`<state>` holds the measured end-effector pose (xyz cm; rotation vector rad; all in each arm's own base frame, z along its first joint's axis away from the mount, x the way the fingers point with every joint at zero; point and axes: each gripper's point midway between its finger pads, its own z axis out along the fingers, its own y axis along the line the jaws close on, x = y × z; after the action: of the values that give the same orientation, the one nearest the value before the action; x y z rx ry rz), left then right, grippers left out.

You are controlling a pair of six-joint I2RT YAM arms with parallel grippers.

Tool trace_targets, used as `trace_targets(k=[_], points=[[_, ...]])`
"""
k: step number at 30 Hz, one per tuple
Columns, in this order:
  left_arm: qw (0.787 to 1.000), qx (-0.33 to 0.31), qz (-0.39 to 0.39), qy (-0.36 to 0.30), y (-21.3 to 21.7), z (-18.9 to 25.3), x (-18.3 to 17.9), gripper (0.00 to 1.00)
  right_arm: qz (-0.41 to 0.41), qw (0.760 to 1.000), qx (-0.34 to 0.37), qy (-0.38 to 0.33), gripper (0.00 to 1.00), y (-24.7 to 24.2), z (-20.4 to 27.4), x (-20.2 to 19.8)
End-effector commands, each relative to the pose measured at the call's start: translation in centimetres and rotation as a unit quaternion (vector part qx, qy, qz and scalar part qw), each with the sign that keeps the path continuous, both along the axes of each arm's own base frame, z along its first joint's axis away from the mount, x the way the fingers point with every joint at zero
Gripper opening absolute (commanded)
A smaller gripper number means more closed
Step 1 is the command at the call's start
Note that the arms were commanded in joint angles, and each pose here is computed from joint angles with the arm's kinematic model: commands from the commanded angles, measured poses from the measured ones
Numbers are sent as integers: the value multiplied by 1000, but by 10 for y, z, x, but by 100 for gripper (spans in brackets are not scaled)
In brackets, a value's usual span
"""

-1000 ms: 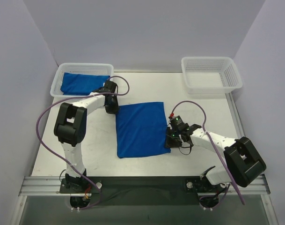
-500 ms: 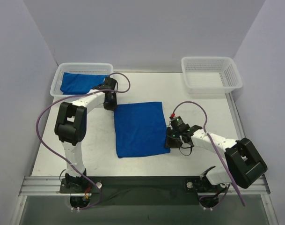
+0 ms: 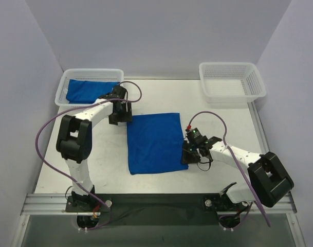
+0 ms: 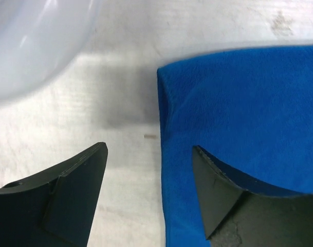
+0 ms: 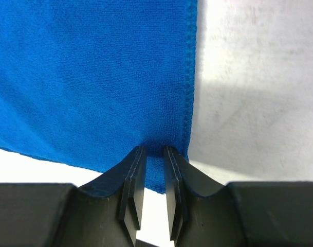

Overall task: Fold and stack the towels
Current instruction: Fold the towel

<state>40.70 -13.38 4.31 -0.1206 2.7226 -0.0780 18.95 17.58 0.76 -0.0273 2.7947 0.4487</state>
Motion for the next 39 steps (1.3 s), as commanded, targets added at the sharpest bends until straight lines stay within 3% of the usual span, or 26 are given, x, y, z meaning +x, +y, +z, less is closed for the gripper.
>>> trace_targets(k=[1, 3, 6, 10, 14, 22, 28, 31, 35, 39], points=[[999, -42, 3, -32, -4, 55, -17, 78, 13, 999, -38, 4, 22, -14, 12, -8], [998, -61, -7, -32, -11, 68, -40, 76, 18, 999, -33, -9, 22, -9, 22, 0], [997, -69, -34, -29, -27, 77, -74, 64, 23, 999, -27, -12, 22, -4, 27, 4], [989, -100, -90, 56, -57, 43, -147, 54, 26, 999, -35, 5, 21, -5, 17, 0], [983, -78, -122, 117, -64, 9, -194, 45, 26, 999, -40, 17, 21, -8, 7, -6], [974, -49, -123, 185, -47, -27, -246, 39, 17, 998, -48, 47, 20, -18, -10, -25], [958, -39, -114, 262, -22, -49, -297, 39, -9, 994, -39, 103, 20, -31, -21, -63], [957, -57, -116, 258, -24, -40, -303, 42, -7, 992, -60, 110, 19, -46, -10, -78], [963, -95, -136, 211, -38, -10, -293, 60, -6, 990, -43, 136, 20, -50, 5, -102], [976, -108, -148, 121, -43, 29, -259, 75, 2, 996, -10, 89, 23, -44, 22, -91]])
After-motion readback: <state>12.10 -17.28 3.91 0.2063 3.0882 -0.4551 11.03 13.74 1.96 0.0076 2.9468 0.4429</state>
